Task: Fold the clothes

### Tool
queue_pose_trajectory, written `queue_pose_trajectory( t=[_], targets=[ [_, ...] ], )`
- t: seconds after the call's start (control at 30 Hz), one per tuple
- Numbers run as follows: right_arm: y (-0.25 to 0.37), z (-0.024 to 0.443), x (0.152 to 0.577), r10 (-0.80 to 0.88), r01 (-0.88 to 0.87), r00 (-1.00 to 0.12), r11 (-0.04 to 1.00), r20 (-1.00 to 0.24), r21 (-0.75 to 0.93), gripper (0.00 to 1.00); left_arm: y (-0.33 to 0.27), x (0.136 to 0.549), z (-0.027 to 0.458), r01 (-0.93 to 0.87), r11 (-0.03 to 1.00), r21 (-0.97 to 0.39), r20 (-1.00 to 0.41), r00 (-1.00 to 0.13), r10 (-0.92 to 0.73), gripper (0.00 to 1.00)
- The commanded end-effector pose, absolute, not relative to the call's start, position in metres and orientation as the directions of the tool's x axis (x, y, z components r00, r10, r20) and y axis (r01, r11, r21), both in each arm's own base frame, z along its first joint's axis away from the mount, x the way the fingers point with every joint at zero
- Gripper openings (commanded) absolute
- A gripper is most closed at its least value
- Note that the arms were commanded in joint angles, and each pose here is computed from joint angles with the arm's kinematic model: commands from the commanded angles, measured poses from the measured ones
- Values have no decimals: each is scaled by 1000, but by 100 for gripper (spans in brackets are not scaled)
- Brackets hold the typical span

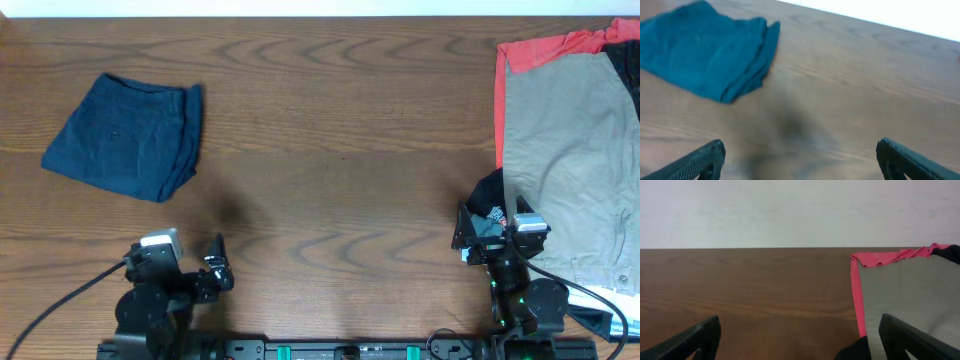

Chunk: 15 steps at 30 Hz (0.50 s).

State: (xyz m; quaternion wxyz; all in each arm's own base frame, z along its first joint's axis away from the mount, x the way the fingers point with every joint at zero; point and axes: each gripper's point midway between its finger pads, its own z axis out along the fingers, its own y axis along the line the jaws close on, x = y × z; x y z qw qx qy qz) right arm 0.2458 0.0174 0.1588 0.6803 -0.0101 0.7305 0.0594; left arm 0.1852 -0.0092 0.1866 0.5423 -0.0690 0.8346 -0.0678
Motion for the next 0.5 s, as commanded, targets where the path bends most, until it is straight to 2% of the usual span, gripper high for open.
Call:
queue_pose_trajectory(
  t=[0.0,0.33,0.47],
  targets=[
    [19,159,245,54,-105,-71,993,-996,61,99,-14,195,181,47,995,-90,-938,-339,-69,98],
    [19,159,245,54,-105,-71,993,-996,61,99,-16,245,163,81,994,-69,-996,-66,-64,97],
    [19,159,245,54,-105,-71,993,-996,61,99,-18,243,139,82,992,-98,-985,-151,-85,98]
  ],
)
